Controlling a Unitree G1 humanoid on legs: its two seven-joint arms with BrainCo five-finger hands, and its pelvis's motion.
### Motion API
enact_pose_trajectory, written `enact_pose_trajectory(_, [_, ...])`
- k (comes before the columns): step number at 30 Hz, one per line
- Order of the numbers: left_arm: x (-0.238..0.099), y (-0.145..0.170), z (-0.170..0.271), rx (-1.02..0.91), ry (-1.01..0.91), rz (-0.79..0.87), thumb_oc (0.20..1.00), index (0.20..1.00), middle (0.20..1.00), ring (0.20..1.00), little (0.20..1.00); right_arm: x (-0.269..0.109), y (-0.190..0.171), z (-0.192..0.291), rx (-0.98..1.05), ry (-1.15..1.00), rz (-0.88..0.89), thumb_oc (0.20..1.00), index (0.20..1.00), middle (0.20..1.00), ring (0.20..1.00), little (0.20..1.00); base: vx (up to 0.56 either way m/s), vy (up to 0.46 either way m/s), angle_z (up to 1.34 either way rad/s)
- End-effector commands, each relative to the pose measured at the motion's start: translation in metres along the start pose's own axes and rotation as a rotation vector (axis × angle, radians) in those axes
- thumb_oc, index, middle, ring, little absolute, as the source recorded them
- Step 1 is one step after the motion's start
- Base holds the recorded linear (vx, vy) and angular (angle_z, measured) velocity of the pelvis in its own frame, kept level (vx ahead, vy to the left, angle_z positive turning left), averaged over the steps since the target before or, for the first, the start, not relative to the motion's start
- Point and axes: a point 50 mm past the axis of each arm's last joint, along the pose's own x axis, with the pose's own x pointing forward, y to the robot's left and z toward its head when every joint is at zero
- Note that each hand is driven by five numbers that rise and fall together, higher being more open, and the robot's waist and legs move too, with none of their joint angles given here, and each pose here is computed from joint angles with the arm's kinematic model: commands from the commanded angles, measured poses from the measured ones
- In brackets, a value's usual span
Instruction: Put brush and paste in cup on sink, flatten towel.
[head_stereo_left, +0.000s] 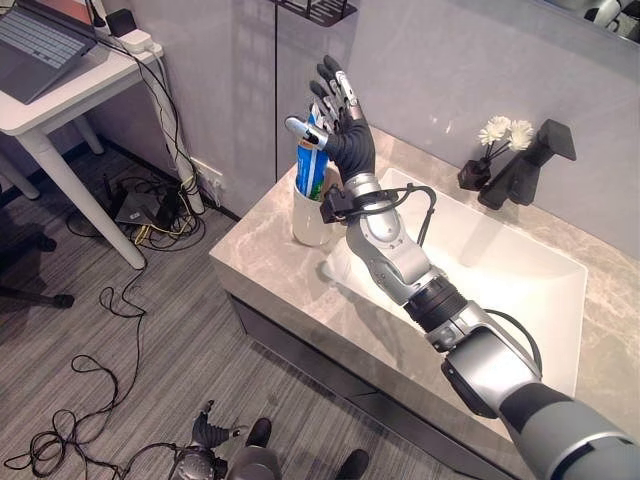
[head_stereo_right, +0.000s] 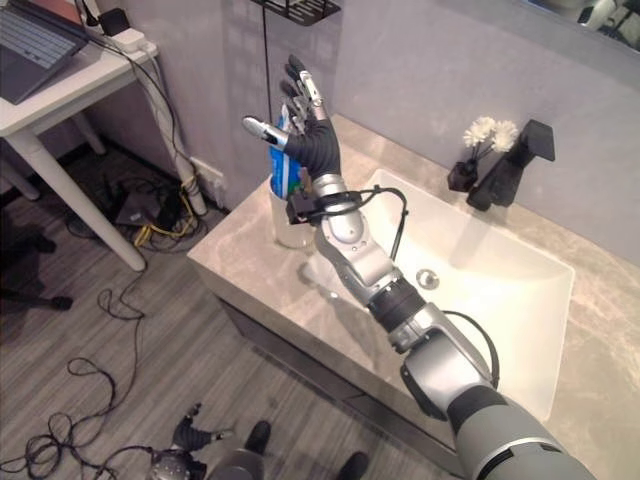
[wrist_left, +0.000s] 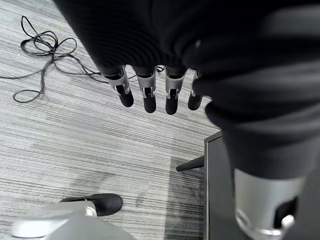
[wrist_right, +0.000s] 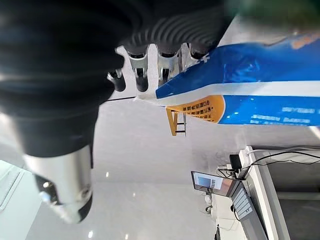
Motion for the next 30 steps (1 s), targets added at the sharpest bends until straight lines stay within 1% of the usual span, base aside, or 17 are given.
enact_pose_trajectory(1, [0.002, 0.006, -0.005, 0.042, 0.01, 0.026, 1.0, 1.0, 1.0, 1.0, 1.0, 0.019, 0.01, 0.04, 0.002, -0.171, 0.02, 1.0, 1.0, 1.0, 1.0, 1.0, 0.0, 0.0, 0.0])
enact_pose_trajectory(3, [-0.003, 0.005, -0.023, 0.094, 0.06, 0.007, 1.0, 1.0, 1.0, 1.0, 1.0, 0.023, 0.008, 0.043, -0.01, -0.18, -0.009, 1.0, 1.0, 1.0, 1.0, 1.0, -0.01, -0.016, -0.06])
enact_pose_trajectory(5, [-0.001, 0.009, -0.029, 0.12, 0.104, 0.015, 1.0, 1.0, 1.0, 1.0, 1.0, 0.021, 0.006, 0.054, -0.055, -0.227, 0.018, 1.0, 1.0, 1.0, 1.0, 1.0, 0.0, -0.007, -0.03])
enact_pose_trajectory(15, [-0.004, 0.004, -0.039, 0.187, 0.151, -0.017, 1.0, 1.0, 1.0, 1.0, 1.0, 0.016, 0.005, 0.074, -0.07, -0.337, 0.014, 1.0, 1.0, 1.0, 1.0, 1.0, 0.0, 0.003, -0.14])
enact_pose_trajectory(18, [-0.006, 0.002, -0.043, 0.206, 0.175, -0.032, 1.0, 1.0, 1.0, 1.0, 1.0, 0.013, 0.005, 0.097, -0.086, -0.445, 0.019, 1.0, 1.0, 1.0, 1.0, 1.0, -0.04, -0.002, -0.23])
enact_pose_trajectory(20, [-0.006, 0.001, -0.043, 0.215, 0.176, -0.044, 1.0, 1.0, 1.0, 1.0, 1.0, 0.01, 0.003, 0.109, -0.147, -0.503, 0.021, 1.0, 1.0, 1.0, 1.0, 1.0, -0.04, -0.023, -0.29])
enact_pose_trajectory(21, [-0.005, 0.001, -0.042, 0.221, 0.17, -0.05, 1.0, 1.0, 1.0, 1.0, 1.0, 0.006, -0.003, 0.126, -0.294, -0.583, 0.051, 1.0, 1.0, 1.0, 1.0, 1.0, -0.02, -0.029, -0.33])
enact_pose_trajectory(22, [-0.004, 0.002, -0.041, 0.218, 0.162, -0.052, 1.0, 1.0, 1.0, 1.0, 1.0, 0.001, -0.013, 0.14, -0.484, -0.649, 0.071, 1.0, 1.0, 1.0, 1.0, 1.0, -0.02, -0.024, -0.26])
enact_pose_trajectory(23, [-0.004, 0.004, -0.041, 0.215, 0.162, -0.05, 1.0, 1.0, 1.0, 1.0, 1.0, -0.001, -0.019, 0.147, -0.612, -0.677, 0.089, 1.0, 1.0, 1.0, 1.0, 1.0, -0.02, -0.007, -0.15])
enact_pose_trajectory(24, [-0.003, 0.007, -0.041, 0.212, 0.156, -0.055, 1.0, 1.0, 1.0, 1.0, 1.0, -0.004, -0.032, 0.165, -1.019, -0.749, 0.146, 1.0, 1.0, 1.0, 1.0, 1.0, -0.02, -0.001, -0.14])
enact_pose_trajectory(25, [-0.002, 0.011, -0.04, 0.2, 0.146, -0.045, 1.0, 1.0, 1.0, 1.0, 1.0, -0.009, -0.06, 0.175, -1.265, -0.756, 0.086, 1.0, 1.0, 1.0, 1.0, 1.0, -0.01, 0.003, -0.12])
enact_pose_trajectory(26, [-0.002, 0.013, -0.041, 0.187, 0.149, -0.04, 1.0, 1.0, 1.0, 1.0, 1.0, -0.014, -0.072, 0.185, -1.38, -0.771, 0.048, 1.0, 1.0, 1.0, 1.0, 1.0, -0.01, -0.001, -0.27])
enact_pose_trajectory(27, [-0.002, 0.013, -0.04, 0.195, 0.146, -0.042, 1.0, 1.0, 1.0, 1.0, 1.0, -0.022, -0.084, 0.191, -1.46, -0.755, 0.05, 1.0, 1.0, 1.0, 1.0, 1.0, -0.02, -0.001, -0.29])
enact_pose_trajectory(28, [-0.001, 0.014, -0.04, 0.199, 0.145, -0.042, 1.0, 1.0, 1.0, 1.0, 1.0, -0.023, -0.085, 0.192, -1.461, -0.753, 0.046, 1.0, 1.0, 1.0, 1.0, 1.0, -0.02, -0.006, -0.31])
enact_pose_trajectory(29, [-0.001, 0.014, -0.039, 0.207, 0.143, -0.042, 1.0, 1.0, 1.0, 1.0, 1.0, -0.033, -0.106, 0.195, -1.43, -0.714, -0.032, 1.0, 1.0, 1.0, 1.0, 1.0, -0.03, 0.002, -0.48])
enact_pose_trajectory(30, [-0.002, 0.008, -0.039, 0.177, 0.149, -0.051, 1.0, 1.0, 1.0, 1.0, 1.0, -0.053, -0.145, 0.197, -1.391, -0.641, -0.225, 1.0, 1.0, 1.0, 1.0, 1.0, -0.02, -0.001, -0.52])
